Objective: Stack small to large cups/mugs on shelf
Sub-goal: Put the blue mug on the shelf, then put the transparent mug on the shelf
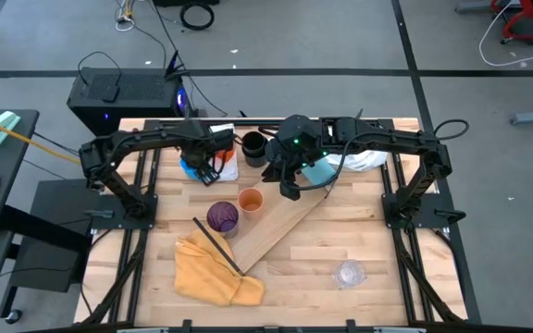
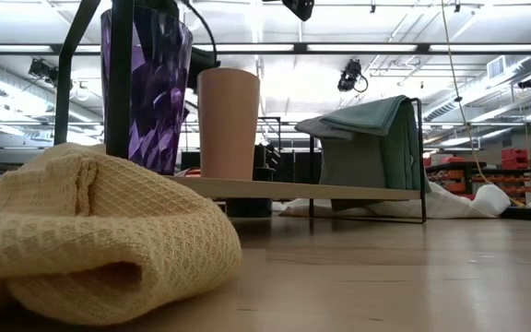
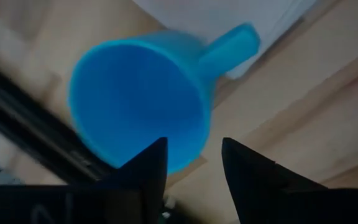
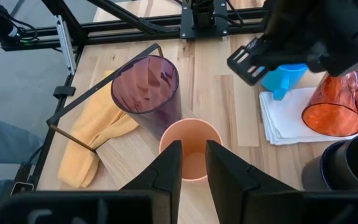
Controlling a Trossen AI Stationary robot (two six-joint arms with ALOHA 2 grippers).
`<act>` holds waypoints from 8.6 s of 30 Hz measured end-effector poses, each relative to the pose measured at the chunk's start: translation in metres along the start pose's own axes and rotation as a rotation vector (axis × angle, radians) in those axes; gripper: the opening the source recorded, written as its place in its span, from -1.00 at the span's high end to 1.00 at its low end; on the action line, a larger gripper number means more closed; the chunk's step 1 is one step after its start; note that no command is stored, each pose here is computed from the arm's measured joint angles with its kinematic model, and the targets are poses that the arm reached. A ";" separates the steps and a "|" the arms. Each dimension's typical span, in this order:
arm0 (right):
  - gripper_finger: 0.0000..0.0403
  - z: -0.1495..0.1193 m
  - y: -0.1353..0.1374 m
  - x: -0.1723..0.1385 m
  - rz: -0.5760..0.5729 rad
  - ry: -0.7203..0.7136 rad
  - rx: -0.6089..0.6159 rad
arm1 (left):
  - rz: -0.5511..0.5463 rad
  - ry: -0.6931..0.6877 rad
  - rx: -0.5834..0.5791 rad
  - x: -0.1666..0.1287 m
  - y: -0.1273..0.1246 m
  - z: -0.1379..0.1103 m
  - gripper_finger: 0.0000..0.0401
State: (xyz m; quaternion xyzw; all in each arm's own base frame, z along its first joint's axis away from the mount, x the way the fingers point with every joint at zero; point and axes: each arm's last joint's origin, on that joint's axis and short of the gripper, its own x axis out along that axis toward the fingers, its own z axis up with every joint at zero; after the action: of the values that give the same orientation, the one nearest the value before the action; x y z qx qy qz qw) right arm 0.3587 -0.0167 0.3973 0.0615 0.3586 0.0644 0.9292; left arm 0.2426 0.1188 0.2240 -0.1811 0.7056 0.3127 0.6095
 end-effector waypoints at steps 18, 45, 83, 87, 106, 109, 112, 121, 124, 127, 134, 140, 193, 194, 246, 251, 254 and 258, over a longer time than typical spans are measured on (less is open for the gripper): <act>0.61 0.000 0.000 0.000 0.000 0.000 0.001 | -0.048 -0.047 0.009 0.014 -0.005 0.003 0.46; 0.61 0.000 0.000 0.000 0.000 0.002 -0.010 | -0.058 -0.072 0.028 -0.016 0.010 -0.007 0.95; 0.61 -0.033 0.064 -0.138 -0.101 -0.118 0.034 | -0.298 -0.502 0.323 -0.165 -0.120 0.042 0.95; 0.61 -0.032 0.063 -0.133 -0.108 -0.100 0.020 | -0.292 -0.467 0.384 -0.154 -0.139 0.043 0.95; 0.61 -0.032 0.063 -0.132 -0.110 -0.096 0.006 | -0.280 -0.425 0.469 -0.127 -0.169 0.057 0.95; 0.61 -0.032 0.063 -0.132 -0.110 -0.095 0.006 | -0.272 -0.410 0.483 -0.122 -0.172 0.060 0.95; 0.61 -0.032 0.063 -0.132 -0.110 -0.096 0.006 | -0.269 -0.409 0.492 -0.118 -0.176 0.063 0.95; 0.61 -0.032 0.063 -0.132 -0.110 -0.097 0.006 | -0.262 -0.394 0.501 -0.108 -0.181 0.068 0.95; 0.61 -0.032 0.063 -0.132 -0.110 -0.097 0.006 | -0.258 -0.391 0.510 -0.104 -0.183 0.071 0.95; 0.61 -0.032 0.063 -0.132 -0.109 -0.097 0.009 | -0.243 -0.361 0.526 -0.096 -0.187 0.073 0.95; 0.61 -0.032 0.063 -0.132 -0.110 -0.095 0.008 | -0.239 -0.354 0.530 -0.094 -0.188 0.073 0.95; 0.61 -0.032 0.063 -0.132 -0.110 -0.094 0.006 | -0.238 -0.347 0.528 -0.094 -0.187 0.073 0.90; 0.61 -0.055 0.070 -0.129 -0.078 0.129 0.068 | -0.379 -0.649 0.490 -0.187 -0.161 0.060 0.47; 0.61 -0.058 0.074 -0.127 -0.051 0.151 0.075 | -0.395 -0.686 0.484 -0.195 -0.157 0.057 0.47; 0.62 -0.151 0.155 -0.019 0.493 0.260 0.206 | -0.457 -1.315 0.455 -0.314 -0.064 -0.030 0.47; 0.65 -0.152 0.136 -0.015 0.456 0.264 0.148 | -0.449 -1.328 0.464 -0.317 -0.059 -0.034 0.50; 0.67 -0.158 0.115 -0.019 0.386 0.294 0.130 | -0.456 -1.349 0.458 -0.321 -0.054 -0.041 0.49; 0.69 -0.162 0.090 -0.039 0.353 0.214 0.158 | -0.507 -1.432 0.440 -0.334 -0.040 -0.055 0.49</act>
State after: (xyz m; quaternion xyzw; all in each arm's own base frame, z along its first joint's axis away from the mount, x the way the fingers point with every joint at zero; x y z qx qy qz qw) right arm 0.2145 0.0762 0.3184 0.1888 0.4430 0.2038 0.8524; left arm 0.2907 0.0112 0.5435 0.0336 0.1244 0.0583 0.9900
